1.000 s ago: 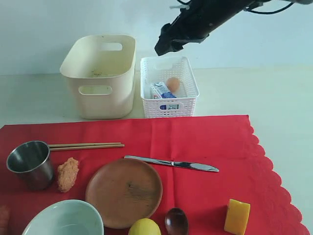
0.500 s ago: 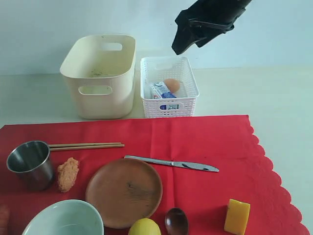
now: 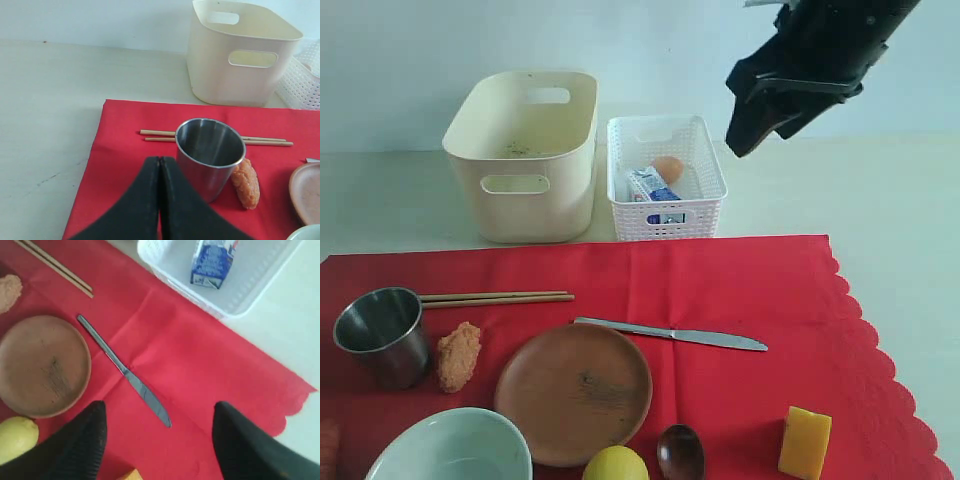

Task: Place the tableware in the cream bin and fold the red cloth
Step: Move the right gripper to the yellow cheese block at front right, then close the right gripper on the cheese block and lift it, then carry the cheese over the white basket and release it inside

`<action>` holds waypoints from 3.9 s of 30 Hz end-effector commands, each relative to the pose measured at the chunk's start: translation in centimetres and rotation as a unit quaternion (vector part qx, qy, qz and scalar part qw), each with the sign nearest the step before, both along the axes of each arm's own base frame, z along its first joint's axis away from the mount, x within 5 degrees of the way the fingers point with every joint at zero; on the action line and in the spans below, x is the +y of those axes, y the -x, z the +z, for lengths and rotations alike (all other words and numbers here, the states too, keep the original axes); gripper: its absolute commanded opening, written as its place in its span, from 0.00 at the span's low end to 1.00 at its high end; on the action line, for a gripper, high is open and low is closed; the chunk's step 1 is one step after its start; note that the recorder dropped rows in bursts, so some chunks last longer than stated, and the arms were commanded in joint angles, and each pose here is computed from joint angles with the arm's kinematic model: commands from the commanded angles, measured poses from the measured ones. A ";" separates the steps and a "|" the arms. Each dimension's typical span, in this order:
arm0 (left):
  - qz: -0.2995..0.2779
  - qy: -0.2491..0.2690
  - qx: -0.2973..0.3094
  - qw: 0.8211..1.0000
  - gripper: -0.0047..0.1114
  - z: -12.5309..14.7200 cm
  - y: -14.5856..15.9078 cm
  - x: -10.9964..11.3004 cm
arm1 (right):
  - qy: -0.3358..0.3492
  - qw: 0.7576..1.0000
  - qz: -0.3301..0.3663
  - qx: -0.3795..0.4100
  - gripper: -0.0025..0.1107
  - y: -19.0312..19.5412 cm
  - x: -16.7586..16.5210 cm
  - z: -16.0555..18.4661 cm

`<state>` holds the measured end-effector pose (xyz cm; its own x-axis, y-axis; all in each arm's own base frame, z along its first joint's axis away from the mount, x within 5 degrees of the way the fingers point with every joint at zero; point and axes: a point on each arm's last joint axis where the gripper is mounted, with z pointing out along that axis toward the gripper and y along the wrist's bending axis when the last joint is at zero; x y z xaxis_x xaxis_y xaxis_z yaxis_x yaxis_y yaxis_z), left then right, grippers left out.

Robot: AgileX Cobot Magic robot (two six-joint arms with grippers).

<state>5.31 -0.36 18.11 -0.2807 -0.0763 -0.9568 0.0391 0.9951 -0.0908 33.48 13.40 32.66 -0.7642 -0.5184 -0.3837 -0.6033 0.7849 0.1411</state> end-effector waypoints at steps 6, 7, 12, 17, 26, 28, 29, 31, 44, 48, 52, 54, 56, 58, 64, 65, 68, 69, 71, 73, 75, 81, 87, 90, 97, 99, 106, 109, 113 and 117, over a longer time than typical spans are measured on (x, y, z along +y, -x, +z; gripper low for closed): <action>0.001 0.000 -0.005 1.000 0.04 0.0 0.0 0.0 | 0.018 0.999 -0.028 0.011 0.54 5.2 -2.2 0.0; 0.001 0.000 -0.005 1.000 0.04 0.0 0.0 0.0 | 0.019 0.999 -0.030 0.017 0.54 5.8 -2.4 -0.2; 0.001 0.000 -0.005 1.000 0.04 0.0 0.0 0.0 | 0.023 0.998 -0.040 0.036 0.54 8.2 -3.2 -1.0; 0.001 0.000 -0.005 1.000 0.04 0.0 0.0 0.0 | 0.031 0.996 -0.053 0.071 0.54 10.3 -3.9 -2.8; 0.001 0.000 -0.005 1.000 0.04 0.0 0.0 0.0 | 0.054 0.986 -0.070 0.142 0.54 12.7 -4.5 -6.6; 0.001 0.000 -0.005 1.000 0.04 0.0 0.0 0.0 | 0.069 0.984 -0.063 0.149 0.54 13.1 -4.3 -7.1; 0.001 0.000 -0.005 1.000 0.04 0.0 0.0 0.0 | 0.078 0.984 -0.061 0.150 0.54 13.3 -4.2 -7.4; 0.001 0.000 -0.005 1.000 0.04 0.0 0.0 0.0 | 0.095 0.983 -0.050 0.149 0.54 13.6 -3.9 -7.6; 0.001 0.000 -0.005 1.000 0.04 0.0 0.0 0.0 | 0.044 0.970 -0.151 0.187 0.61 12.2 -2.3 -9.4; 0.001 0.000 -0.005 1.000 0.04 0.0 0.0 0.0 | 0.071 0.959 -0.179 0.207 0.73 11.8 -2.2 -10.7; 0.001 0.000 -0.005 1.000 0.04 0.0 0.0 0.0 | 0.122 0.957 -0.171 0.200 0.73 12.5 -0.3 -11.8; 0.001 0.000 -0.005 1.000 0.04 0.0 0.0 0.0 | 0.140 0.954 -0.182 0.192 0.73 12.6 0.4 -12.3; 0.001 0.000 -0.005 1.000 0.04 0.0 0.0 0.0 | 0.139 0.952 -0.193 0.191 0.73 12.6 1.0 -12.8; 0.001 0.000 -0.005 1.000 0.04 0.0 0.0 0.0 | 0.128 0.951 -0.213 0.183 0.73 12.5 1.1 -13.8; 0.001 0.000 -0.005 1.000 0.04 0.0 0.0 0.0 | 0.100 0.950 -0.234 0.182 0.73 12.3 1.5 -16.8; 0.001 0.000 -0.005 1.000 0.04 0.0 0.0 0.0 | 0.104 0.948 -0.235 0.186 0.73 12.4 1.5 -17.5; 0.001 0.000 -0.005 1.000 0.04 0.0 0.0 0.0 | 0.117 0.944 -0.235 0.198 0.72 12.4 1.5 -18.7; 0.001 0.000 -0.005 1.000 0.04 0.0 0.0 0.0 | 0.118 0.944 -0.235 0.199 0.70 12.4 1.5 -19.0; 0.001 0.000 -0.005 1.000 0.04 0.0 0.0 0.0 | 0.110 0.947 -0.236 0.189 0.58 12.1 1.7 -19.2; 0.001 0.000 -0.005 1.000 0.04 0.0 0.0 0.0 | 0.102 0.948 -0.239 0.181 0.45 11.9 1.8 -19.2; 0.001 0.000 -0.005 1.000 0.04 0.0 0.0 0.0 | 0.102 0.948 -0.239 0.181 0.37 11.9 1.8 -19.2; 0.001 0.000 -0.005 1.000 0.04 0.0 0.0 0.0 | 0.115 0.953 -0.222 0.168 0.06 11.8 1.5 -19.2; 0.001 0.000 -0.005 1.000 0.04 0.0 0.0 0.0 | 0.134 0.960 -0.197 0.146 0.02 11.6 1.1 -19.0; 0.001 0.000 -0.005 1.000 0.04 0.0 0.0 0.0 | 0.133 0.967 -0.172 0.136 0.02 11.7 1.1 -18.3; 0.001 0.000 -0.005 1.000 0.04 0.0 0.0 0.0 | 0.110 0.981 -0.128 0.094 0.02 12.0 0.9 -15.8; 0.001 0.000 -0.005 1.000 0.04 0.0 0.0 0.0 | 0.103 0.985 -0.116 0.079 0.02 12.0 0.9 -14.9; 0.001 0.000 -0.005 1.000 0.04 0.0 0.0 0.0 | 0.082 0.992 -0.084 0.038 0.02 10.9 1.6 -11.3; 0.001 0.000 -0.005 1.000 0.04 0.0 0.0 0.0 | 0.068 0.995 -0.074 0.013 0.02 9.9 2.3 -9.4; 0.001 0.000 -0.005 1.000 0.04 0.0 0.0 0.0 | 0.044 0.996 -0.068 -0.024 0.02 8.7 3.1 -7.0; 0.001 0.000 -0.005 1.000 0.04 0.0 0.0 0.0 | 0.013 0.996 -0.074 -0.055 0.02 7.1 3.1 -4.5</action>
